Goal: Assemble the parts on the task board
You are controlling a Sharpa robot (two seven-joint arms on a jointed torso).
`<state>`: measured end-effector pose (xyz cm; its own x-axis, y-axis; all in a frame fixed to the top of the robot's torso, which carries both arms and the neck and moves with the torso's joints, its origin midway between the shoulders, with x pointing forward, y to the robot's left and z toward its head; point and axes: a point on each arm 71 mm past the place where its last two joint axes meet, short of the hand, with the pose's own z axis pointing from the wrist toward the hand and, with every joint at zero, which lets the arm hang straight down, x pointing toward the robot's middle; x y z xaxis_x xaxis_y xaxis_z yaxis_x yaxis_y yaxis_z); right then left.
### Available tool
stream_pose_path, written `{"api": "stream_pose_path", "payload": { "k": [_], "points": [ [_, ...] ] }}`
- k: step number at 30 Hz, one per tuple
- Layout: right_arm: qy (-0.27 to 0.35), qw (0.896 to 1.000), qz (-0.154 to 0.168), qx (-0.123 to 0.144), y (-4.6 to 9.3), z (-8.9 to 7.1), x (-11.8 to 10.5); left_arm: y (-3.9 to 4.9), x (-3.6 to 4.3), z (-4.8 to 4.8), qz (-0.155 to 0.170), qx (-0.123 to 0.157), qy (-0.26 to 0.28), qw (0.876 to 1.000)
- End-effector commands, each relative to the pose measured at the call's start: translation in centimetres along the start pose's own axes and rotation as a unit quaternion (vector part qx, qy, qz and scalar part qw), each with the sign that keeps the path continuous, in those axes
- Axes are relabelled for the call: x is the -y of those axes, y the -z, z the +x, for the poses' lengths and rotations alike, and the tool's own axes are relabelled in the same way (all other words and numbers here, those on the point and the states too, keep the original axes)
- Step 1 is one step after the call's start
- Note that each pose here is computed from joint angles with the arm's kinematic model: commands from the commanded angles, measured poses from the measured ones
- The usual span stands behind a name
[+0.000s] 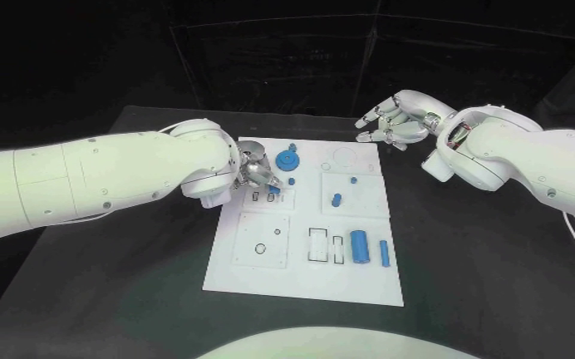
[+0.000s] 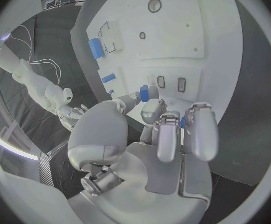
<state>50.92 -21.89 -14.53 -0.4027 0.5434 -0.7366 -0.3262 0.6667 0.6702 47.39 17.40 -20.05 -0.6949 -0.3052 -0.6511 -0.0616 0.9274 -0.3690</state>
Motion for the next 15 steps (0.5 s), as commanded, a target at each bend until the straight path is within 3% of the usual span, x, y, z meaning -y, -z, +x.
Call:
{"api": "stream_pose_path", "payload": {
  "k": [1, 9, 15],
  "points": [
    [0.000, 1.000, -0.001, -0.002, -0.02, -0.08, -0.09, -0.08, -0.04, -0.33, 0.006, 0.049, -0.022, 0.999],
    [0.001, 1.000, -0.001, 0.000, 0.01, -0.16, -0.02, -0.51, -0.54, 0.14, -0.006, 0.054, -0.054, 0.997],
    [0.001, 1.000, -0.002, 0.000, -0.02, -0.15, -0.05, -0.69, -0.64, 0.54, -0.017, 0.040, -0.071, 0.997]
  ]
}}
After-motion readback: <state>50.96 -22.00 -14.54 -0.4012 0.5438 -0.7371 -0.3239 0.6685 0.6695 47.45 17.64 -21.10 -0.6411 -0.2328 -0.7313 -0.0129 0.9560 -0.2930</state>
